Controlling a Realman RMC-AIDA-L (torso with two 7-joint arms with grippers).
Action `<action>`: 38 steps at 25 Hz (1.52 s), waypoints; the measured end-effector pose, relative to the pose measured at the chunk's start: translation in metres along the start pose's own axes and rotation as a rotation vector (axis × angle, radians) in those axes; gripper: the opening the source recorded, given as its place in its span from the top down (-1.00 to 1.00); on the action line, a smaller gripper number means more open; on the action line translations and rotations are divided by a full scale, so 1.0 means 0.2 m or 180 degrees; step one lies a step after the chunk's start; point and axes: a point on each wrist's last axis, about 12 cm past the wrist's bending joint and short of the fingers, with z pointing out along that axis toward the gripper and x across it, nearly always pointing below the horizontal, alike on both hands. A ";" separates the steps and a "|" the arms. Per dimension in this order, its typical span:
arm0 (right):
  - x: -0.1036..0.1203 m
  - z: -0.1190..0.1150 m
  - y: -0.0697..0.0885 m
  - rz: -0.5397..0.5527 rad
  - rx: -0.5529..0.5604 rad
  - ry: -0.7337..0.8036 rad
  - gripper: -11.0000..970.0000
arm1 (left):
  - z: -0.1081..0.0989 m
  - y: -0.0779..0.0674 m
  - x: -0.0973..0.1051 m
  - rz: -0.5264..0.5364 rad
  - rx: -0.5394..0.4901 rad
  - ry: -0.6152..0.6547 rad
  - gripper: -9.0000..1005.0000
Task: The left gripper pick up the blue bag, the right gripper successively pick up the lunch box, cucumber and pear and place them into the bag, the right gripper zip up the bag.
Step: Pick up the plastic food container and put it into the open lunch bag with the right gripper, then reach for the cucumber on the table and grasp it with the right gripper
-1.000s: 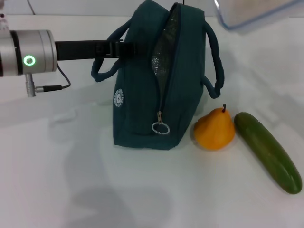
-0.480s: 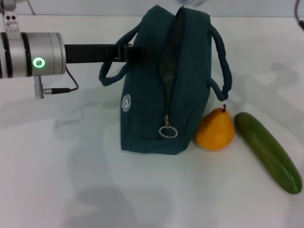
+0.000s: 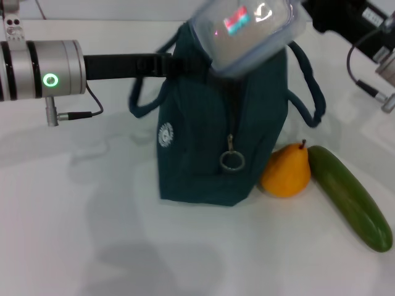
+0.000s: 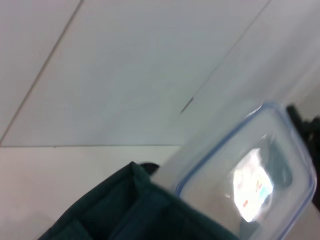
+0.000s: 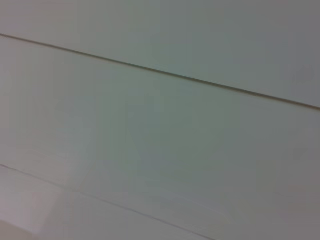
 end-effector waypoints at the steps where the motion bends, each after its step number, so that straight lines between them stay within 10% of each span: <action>1: 0.00 -0.01 -0.01 -0.0011 0.0037 0.0012 0.69 | 0.00 0.00 0.00 -0.0001 -0.0013 -0.0023 0.91; 23: 0.00 0.05 -0.07 -0.0130 0.0472 0.0217 0.67 | -0.01 0.02 -0.02 0.0055 -0.0122 -0.0092 0.91; 30: -0.03 0.01 -0.05 -0.0189 0.0400 0.0162 0.16 | -0.01 0.04 -0.02 0.0078 -0.0187 -0.0125 0.91; 38: -0.18 -0.30 -0.01 -0.1035 0.0584 0.0245 -0.20 | -0.04 0.05 0.01 0.0028 -0.0226 -0.0144 0.91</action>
